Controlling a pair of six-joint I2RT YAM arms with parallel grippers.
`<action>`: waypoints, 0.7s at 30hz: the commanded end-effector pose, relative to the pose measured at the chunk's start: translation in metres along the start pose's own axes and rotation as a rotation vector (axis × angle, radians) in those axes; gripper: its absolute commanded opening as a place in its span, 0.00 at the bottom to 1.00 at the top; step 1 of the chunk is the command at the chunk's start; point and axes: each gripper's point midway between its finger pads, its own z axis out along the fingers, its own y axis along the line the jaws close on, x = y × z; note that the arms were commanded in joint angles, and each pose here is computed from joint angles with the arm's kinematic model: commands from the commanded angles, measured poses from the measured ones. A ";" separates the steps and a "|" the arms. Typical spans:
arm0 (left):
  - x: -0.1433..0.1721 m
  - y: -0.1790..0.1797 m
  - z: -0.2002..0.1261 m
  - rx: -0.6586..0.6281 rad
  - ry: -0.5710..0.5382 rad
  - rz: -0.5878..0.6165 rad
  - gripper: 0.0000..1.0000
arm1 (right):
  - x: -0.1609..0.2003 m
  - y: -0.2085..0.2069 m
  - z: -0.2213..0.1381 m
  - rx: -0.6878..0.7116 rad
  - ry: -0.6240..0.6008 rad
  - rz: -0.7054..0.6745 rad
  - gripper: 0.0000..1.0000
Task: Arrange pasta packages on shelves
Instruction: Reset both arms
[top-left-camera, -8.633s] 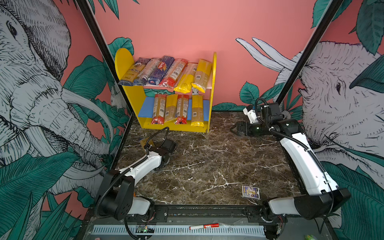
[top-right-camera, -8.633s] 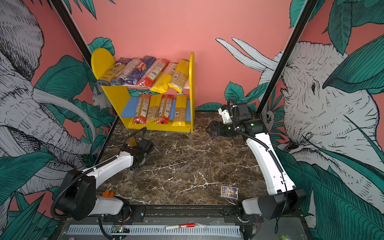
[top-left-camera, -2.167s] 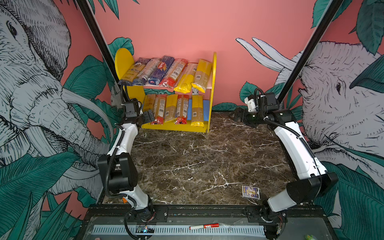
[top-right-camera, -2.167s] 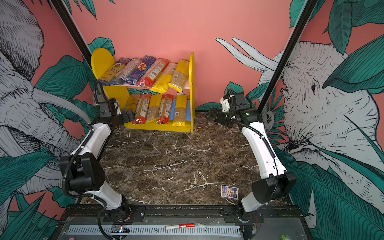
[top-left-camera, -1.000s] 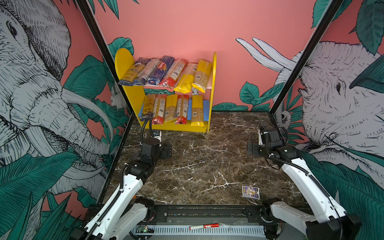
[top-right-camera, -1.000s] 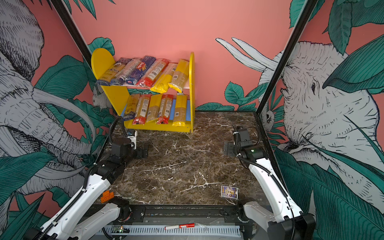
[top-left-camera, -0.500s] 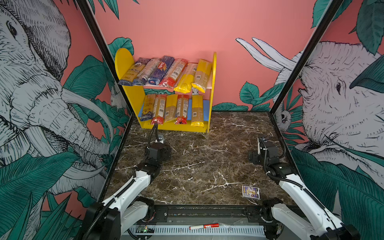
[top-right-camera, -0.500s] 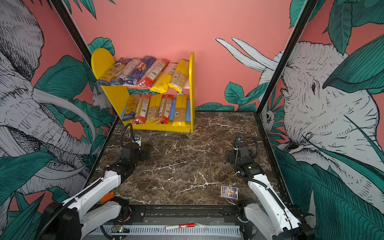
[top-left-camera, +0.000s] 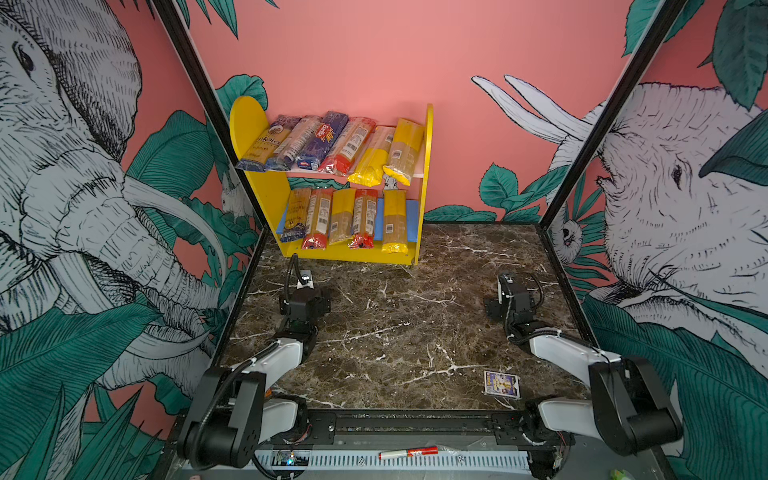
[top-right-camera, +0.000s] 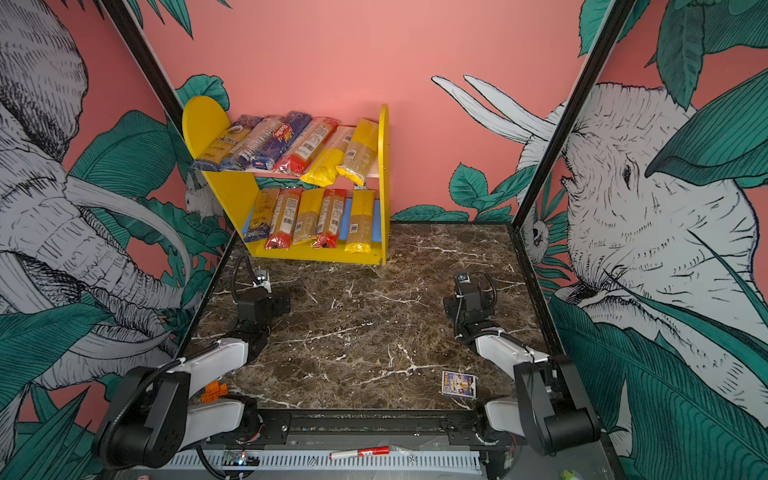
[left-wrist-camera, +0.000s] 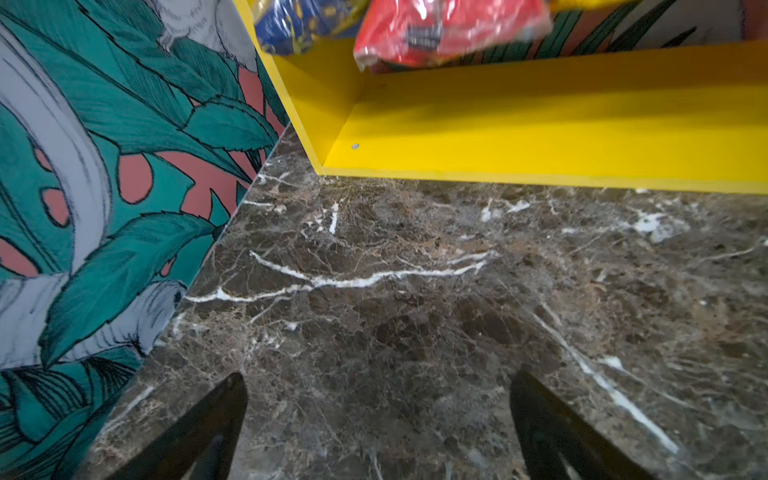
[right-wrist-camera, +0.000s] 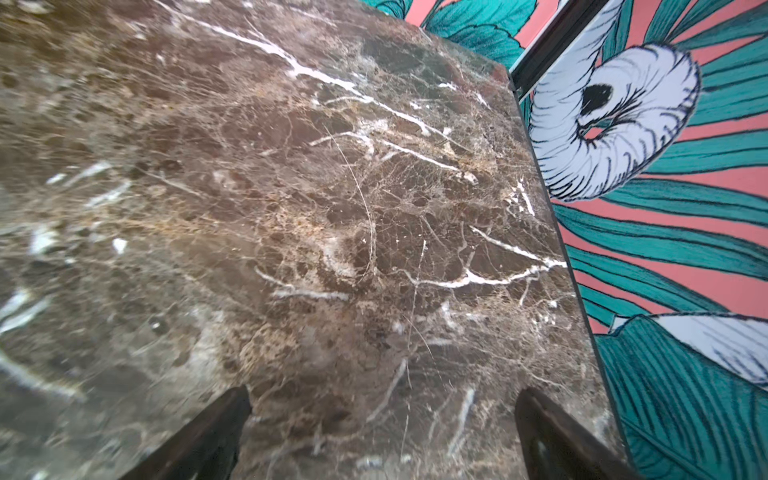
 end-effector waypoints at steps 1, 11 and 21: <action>-0.024 0.002 0.004 -0.011 -0.122 -0.022 0.99 | -0.036 -0.007 0.006 0.035 -0.159 0.058 0.99; -0.023 -0.005 0.028 -0.007 -0.156 0.054 0.99 | -0.043 -0.019 0.009 0.043 -0.259 0.108 0.99; -0.011 0.000 0.044 0.031 -0.114 -0.008 0.99 | -0.028 -0.016 0.028 -0.068 -0.293 0.185 0.99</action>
